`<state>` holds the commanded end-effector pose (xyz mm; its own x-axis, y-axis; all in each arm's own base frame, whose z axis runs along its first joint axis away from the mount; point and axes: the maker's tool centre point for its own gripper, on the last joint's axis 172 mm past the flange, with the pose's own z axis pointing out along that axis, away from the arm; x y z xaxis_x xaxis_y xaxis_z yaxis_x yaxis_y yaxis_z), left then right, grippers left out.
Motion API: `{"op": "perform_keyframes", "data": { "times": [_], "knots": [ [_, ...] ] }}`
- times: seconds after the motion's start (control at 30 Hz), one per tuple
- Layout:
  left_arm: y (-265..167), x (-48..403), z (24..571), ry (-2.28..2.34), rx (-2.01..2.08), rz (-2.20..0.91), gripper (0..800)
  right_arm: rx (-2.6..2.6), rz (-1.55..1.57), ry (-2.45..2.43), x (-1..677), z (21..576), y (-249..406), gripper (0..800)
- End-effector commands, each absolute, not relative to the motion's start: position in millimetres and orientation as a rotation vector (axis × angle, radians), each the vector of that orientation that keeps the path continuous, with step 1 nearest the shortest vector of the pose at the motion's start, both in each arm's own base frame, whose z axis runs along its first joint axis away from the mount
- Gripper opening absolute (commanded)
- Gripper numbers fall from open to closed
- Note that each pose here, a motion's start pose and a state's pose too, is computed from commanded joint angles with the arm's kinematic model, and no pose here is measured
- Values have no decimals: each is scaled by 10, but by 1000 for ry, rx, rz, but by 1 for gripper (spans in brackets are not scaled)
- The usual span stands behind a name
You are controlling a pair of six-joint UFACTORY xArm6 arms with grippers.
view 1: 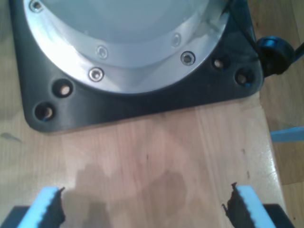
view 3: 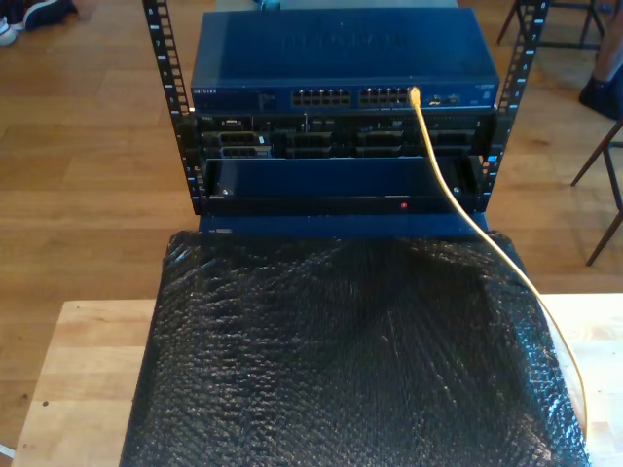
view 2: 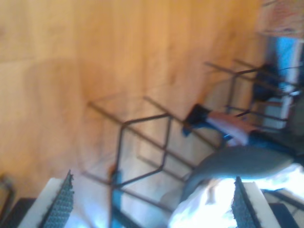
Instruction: Grab the cable and plug it in
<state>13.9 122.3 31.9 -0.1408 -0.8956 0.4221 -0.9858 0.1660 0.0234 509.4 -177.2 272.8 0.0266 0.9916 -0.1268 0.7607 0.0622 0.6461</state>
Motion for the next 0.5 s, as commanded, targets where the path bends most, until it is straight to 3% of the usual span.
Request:
{"op": "perform_keyframes", "data": {
  "times": [0.5],
  "knots": [
    [1223, 139, 319, -2111, 1794, 371, 800, 1914, 403, 2024, 3577, 2489, -2363, 789]
  ]
}}
